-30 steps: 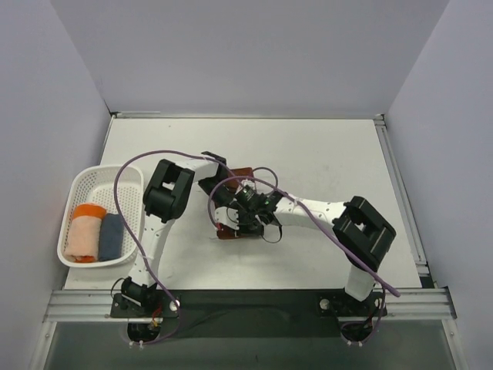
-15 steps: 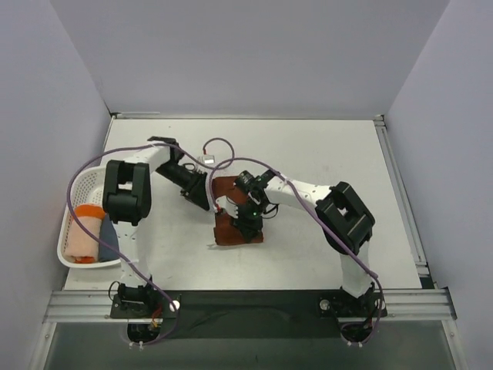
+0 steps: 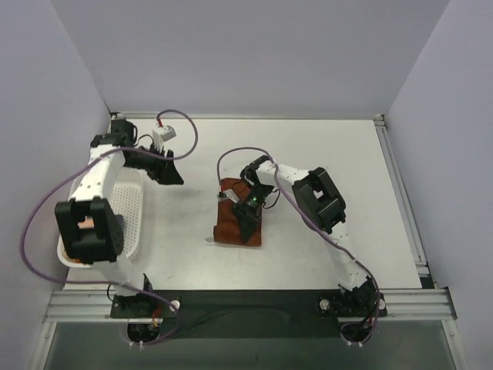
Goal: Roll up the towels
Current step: Roll the towel
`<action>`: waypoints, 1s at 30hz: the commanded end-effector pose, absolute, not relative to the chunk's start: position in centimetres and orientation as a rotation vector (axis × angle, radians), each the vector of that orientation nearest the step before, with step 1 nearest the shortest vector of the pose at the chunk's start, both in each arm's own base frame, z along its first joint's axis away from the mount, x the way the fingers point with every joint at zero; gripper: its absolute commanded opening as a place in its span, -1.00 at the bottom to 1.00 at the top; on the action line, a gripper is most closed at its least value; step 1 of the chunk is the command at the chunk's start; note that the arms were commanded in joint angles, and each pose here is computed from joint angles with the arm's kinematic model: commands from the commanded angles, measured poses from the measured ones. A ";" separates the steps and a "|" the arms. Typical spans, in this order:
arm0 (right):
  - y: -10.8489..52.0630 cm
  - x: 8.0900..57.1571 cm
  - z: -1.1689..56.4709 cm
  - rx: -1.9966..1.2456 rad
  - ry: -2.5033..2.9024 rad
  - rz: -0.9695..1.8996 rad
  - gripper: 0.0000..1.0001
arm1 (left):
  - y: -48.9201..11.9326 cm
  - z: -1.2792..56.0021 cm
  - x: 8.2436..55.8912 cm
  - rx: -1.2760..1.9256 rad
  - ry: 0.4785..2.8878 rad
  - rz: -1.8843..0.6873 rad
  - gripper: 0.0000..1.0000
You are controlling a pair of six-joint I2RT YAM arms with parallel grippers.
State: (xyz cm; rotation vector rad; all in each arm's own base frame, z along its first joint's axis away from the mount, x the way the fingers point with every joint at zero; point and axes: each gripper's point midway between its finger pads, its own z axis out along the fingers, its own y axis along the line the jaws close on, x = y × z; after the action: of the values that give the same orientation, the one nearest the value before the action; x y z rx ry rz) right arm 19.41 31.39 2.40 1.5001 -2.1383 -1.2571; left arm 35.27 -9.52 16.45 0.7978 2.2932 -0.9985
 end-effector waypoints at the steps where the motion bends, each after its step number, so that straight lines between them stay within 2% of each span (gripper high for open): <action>1: 30.6 18.0 2.4 1.280 -2.077 -1.254 -1.00 | -11.2 19.0 33.9 0.987 2.089 -0.812 0.35; 8: 30.9 19.4 2.1 1.086 -2.037 -1.313 -1.00 | -19.7 15.0 26.1 1.549 1.778 -0.428 0.41; 13: 30.8 19.5 1.6 1.039 -2.020 -1.306 -1.00 | -22.5 11.9 24.7 1.766 1.548 -0.225 0.42; 19: 30.8 19.7 1.2 1.012 -2.016 -1.293 -1.00 | -25.9 9.9 22.8 1.934 1.354 -0.210 0.41; 24: 30.9 19.8 1.2 1.011 -2.022 -1.291 -1.00 | -27.2 7.5 23.1 1.962 1.306 -0.157 0.41; 30: 30.7 20.4 1.5 0.996 -2.040 -1.303 -1.00 | -26.5 4.1 22.0 2.043 1.327 -0.147 0.29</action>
State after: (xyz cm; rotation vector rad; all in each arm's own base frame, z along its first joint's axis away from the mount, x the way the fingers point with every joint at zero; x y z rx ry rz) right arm 20.11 31.75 2.89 0.9779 -2.0288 -1.3695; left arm 21.26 -25.85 3.88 2.0620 1.3923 -0.1910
